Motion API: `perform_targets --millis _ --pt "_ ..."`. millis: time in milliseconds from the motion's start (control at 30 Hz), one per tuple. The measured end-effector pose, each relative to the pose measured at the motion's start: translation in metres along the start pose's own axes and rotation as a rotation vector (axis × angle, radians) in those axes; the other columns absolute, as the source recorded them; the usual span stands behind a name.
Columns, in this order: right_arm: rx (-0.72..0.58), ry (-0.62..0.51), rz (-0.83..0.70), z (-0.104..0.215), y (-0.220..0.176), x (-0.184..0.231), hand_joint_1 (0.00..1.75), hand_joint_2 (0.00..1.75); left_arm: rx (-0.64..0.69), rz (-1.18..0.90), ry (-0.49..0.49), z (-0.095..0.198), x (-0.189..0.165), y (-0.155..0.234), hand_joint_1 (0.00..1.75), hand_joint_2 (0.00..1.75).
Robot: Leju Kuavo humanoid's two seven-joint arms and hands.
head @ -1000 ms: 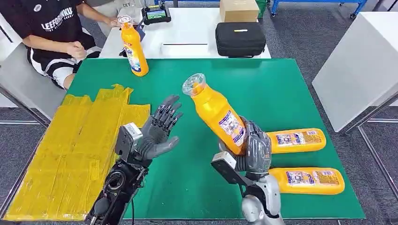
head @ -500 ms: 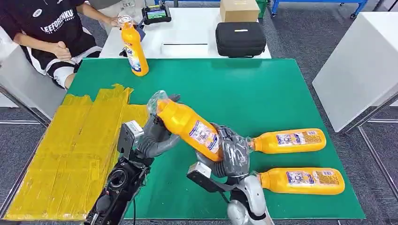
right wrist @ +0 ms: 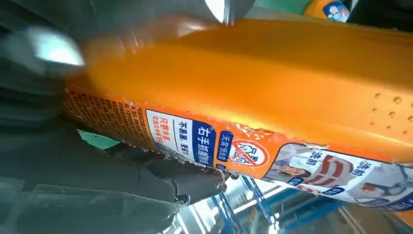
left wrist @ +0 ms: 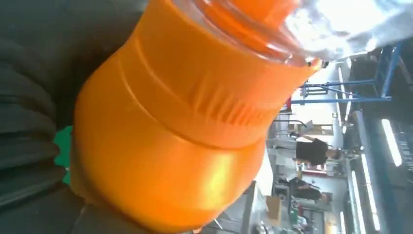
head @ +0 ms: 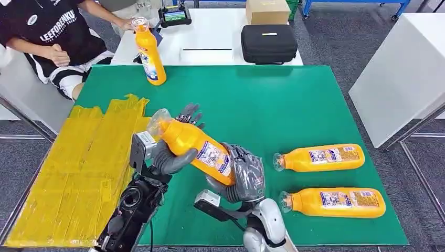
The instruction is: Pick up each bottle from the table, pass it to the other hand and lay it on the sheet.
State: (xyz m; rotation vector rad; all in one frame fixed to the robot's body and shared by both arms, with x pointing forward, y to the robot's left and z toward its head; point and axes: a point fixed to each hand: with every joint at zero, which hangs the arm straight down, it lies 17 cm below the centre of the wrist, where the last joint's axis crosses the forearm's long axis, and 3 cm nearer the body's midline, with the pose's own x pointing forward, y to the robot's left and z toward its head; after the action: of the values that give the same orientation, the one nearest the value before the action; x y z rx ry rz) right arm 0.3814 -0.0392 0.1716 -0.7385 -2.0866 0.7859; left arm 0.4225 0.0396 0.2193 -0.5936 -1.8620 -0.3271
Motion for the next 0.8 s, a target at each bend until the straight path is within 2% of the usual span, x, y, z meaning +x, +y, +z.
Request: perform_targets --millis 33,367,600,633,667,700,800 --pt "0.001 -0.001 0.001 0.0 0.001 0.0 1.71 1.75 0.001 0.003 -0.002 0.0 0.0 0.0 1.75 1.75" --pt "0.004 -0.006 0.004 -0.002 0.005 0.0 1.73 1.75 0.022 0.02 -0.011 0.001 0.001 0.006 1.75 1.75" --pt "0.009 0.007 -0.051 0.008 0.01 0.001 1.75 1.75 0.054 0.068 -0.009 0.011 -0.006 0.008 1.75 1.75" --pt "0.006 0.009 -0.064 0.009 0.01 0.001 1.69 1.75 0.057 0.07 -0.008 0.013 -0.007 0.009 1.75 1.75" --pt "0.004 0.011 -0.076 0.01 0.009 0.0 0.93 1.75 0.059 0.073 -0.007 0.014 -0.008 0.009 1.75 1.75" --pt "0.004 0.013 -0.086 0.012 0.009 -0.001 0.0 1.75 0.062 0.079 -0.006 0.016 -0.009 0.009 1.75 1.75" --pt "-0.023 -0.009 -0.148 0.02 0.003 0.003 0.0 1.75 0.064 0.119 -0.031 0.021 -0.003 0.008 1.75 1.75"
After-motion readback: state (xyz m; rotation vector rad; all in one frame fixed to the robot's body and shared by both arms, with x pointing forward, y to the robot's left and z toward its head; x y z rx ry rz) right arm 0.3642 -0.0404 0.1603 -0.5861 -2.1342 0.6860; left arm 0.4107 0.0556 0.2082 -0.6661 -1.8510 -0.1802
